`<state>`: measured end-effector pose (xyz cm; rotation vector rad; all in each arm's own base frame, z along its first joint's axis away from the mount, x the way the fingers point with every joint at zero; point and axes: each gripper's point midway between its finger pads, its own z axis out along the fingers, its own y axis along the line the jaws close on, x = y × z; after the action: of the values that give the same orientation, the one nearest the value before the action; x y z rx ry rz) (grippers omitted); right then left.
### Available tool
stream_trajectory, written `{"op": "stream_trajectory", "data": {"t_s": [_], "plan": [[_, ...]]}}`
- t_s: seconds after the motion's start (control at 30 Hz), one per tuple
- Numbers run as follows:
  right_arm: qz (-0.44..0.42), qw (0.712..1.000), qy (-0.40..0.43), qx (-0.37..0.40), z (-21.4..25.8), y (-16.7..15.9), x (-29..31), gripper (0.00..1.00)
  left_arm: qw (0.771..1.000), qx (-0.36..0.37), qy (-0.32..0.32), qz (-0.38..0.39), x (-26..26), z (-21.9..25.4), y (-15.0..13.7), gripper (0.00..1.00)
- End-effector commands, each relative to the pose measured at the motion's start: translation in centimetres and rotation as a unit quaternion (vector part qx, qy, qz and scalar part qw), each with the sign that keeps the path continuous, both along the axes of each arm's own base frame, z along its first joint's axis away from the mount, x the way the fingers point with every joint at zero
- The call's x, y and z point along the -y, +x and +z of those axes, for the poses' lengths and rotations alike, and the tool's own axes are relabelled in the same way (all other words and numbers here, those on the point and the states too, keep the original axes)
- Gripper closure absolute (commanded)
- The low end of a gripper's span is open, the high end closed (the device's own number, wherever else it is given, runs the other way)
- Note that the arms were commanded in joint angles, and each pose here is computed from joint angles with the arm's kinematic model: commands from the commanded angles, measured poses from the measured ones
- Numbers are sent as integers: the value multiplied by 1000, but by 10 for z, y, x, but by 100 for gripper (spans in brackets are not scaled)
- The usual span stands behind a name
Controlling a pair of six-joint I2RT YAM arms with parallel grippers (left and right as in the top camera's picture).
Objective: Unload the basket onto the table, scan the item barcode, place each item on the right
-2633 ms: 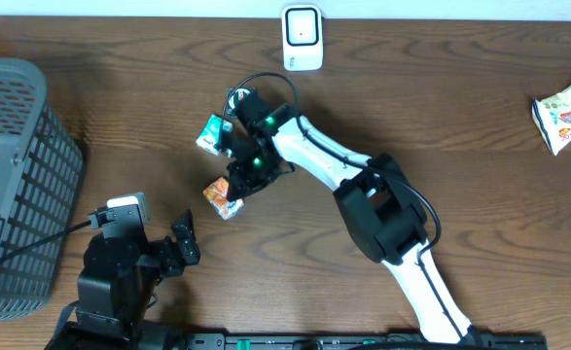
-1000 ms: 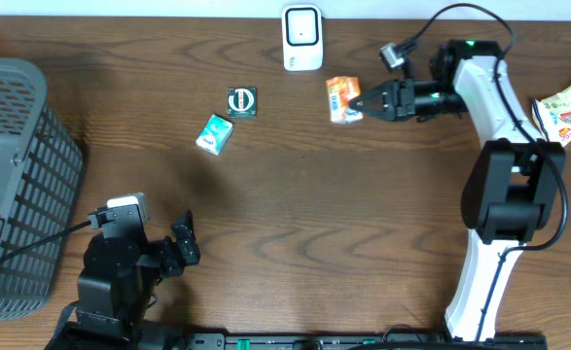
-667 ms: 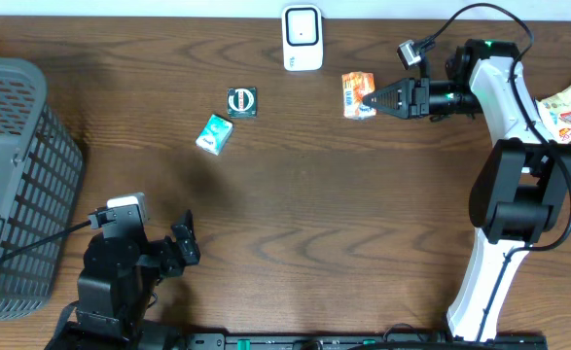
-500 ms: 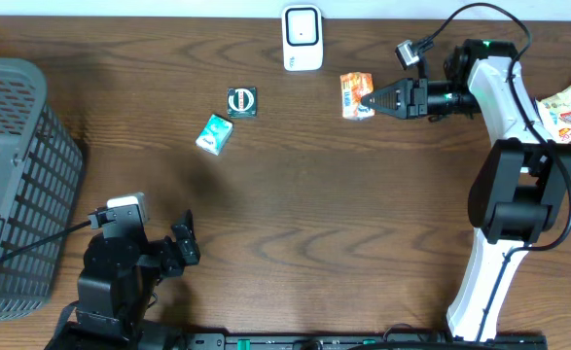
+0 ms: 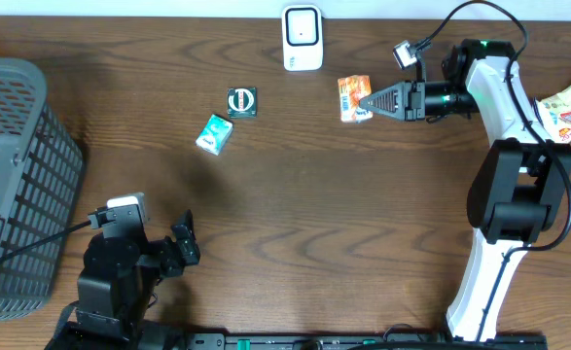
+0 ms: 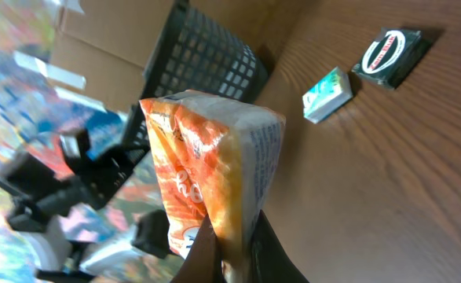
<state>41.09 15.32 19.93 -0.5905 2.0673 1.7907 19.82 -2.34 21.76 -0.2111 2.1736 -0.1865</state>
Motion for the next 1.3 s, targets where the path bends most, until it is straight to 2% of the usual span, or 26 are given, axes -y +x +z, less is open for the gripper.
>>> {"op": "stream_trajectory", "data": {"t_s": [0.0, 0.17, 1.27], "plan": [[18, 998, -7, 65, 1, -4, -4, 99, 1000, 2, 1, 7, -2, 0, 0, 2], [21, 996, -6, 87, 1, -4, -4, 99, 1000, 2, 1, 7, -2, 0, 0, 2], [38, 995, -22, 86, -6, -9, -10, 99, 1000, 1, 1, 7, -2, 0, 0, 2]]}}
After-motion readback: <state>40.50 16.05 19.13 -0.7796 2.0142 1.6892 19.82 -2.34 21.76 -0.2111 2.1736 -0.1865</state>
